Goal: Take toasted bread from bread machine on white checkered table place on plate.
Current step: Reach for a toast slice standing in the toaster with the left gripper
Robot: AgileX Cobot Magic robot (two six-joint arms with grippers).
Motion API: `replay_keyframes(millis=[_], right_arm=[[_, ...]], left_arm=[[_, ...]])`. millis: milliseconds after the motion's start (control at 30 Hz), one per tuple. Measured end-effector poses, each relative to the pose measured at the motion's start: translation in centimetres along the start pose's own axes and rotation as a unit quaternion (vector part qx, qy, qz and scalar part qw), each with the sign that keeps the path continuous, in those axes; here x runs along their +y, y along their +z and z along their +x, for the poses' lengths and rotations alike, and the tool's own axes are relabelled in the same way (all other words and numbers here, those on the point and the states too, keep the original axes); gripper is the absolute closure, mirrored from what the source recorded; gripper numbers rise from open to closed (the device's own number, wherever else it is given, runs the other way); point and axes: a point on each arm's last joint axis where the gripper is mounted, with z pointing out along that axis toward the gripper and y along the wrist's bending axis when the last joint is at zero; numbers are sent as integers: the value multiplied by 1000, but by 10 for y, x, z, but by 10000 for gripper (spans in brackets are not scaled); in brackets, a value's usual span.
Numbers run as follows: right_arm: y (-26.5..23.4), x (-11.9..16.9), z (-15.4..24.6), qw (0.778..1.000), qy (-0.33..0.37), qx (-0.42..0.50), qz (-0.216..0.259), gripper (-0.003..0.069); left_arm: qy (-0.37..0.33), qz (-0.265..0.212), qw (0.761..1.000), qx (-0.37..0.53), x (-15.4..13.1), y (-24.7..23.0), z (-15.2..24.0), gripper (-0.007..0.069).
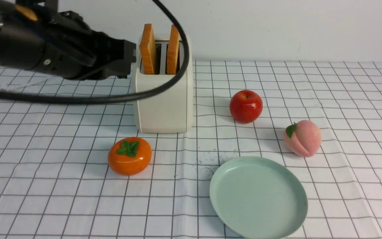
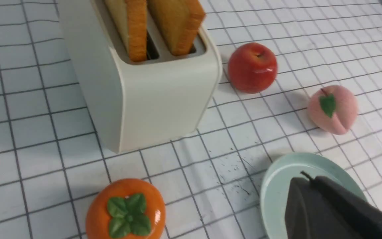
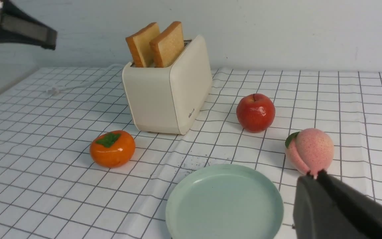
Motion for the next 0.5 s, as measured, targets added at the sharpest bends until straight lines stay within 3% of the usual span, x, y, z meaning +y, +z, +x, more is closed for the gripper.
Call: replay_keyframes(millis=[133, 333, 500], right_arm=[[-5, 6, -10, 1000, -4, 2, -16, 658], [-7, 8, -13, 1000, -4, 3, -23, 655], [-7, 10, -12, 999, 2, 11, -31, 655]], left_arm=[[1, -22, 1000, 9, 7, 33, -16, 538], [-1, -29, 1000, 0, 15, 84, -35, 214], [-3, -37, 999, -13, 21, 109, -43, 133]])
